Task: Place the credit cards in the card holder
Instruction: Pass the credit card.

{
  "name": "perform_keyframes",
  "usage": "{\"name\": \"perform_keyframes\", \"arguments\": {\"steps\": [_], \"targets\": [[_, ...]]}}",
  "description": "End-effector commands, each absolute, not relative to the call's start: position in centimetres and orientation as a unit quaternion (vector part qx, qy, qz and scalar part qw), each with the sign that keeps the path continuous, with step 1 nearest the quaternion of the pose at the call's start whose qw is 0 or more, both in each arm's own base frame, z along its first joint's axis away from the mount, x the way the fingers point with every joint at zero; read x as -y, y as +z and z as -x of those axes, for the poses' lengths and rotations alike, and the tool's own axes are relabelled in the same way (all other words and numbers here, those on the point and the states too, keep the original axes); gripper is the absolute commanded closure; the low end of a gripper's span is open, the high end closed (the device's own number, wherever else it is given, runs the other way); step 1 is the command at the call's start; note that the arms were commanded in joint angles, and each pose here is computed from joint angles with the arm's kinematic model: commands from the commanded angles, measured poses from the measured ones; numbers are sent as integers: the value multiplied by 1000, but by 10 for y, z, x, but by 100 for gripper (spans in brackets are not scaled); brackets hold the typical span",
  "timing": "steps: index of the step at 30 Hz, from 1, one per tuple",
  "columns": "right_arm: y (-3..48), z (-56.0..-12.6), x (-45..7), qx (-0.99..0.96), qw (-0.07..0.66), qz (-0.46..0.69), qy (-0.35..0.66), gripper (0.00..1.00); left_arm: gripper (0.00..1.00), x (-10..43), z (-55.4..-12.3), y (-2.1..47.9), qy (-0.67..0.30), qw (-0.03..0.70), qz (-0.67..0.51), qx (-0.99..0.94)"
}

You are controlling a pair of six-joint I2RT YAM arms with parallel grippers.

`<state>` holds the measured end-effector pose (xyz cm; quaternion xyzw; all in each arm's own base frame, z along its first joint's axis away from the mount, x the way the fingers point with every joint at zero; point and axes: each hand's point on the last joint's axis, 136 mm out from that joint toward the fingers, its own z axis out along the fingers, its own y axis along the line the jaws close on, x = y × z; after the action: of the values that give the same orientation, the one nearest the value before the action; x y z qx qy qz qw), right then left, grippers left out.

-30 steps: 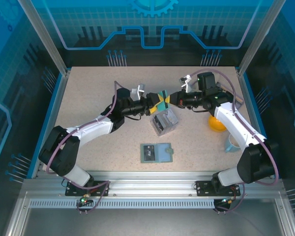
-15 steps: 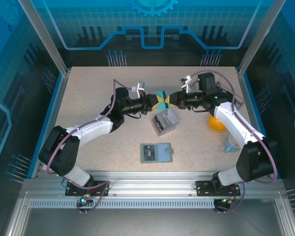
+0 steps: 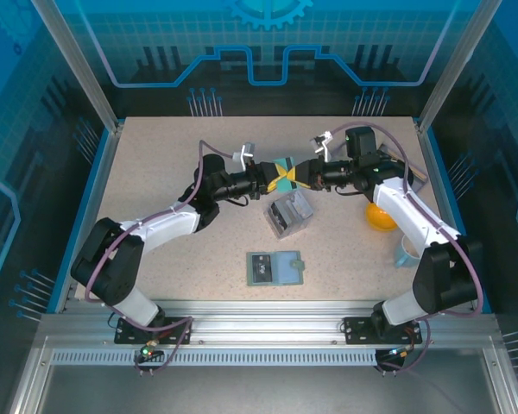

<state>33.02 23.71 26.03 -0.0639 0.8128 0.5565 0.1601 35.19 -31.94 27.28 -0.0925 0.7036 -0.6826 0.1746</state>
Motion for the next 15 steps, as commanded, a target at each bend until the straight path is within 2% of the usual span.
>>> {"name": "perform_keyframes", "arguments": {"steps": [1, 15], "targets": [[244, -331, -230, -825, 148, 45, 544, 85, 76, 321, -342, 310, -723, 194, 50, -661], [238, -337, -212, -833, 158, 4, 531, 81, 75, 320, -342, 309, -725, 194, 51, -659]]}}
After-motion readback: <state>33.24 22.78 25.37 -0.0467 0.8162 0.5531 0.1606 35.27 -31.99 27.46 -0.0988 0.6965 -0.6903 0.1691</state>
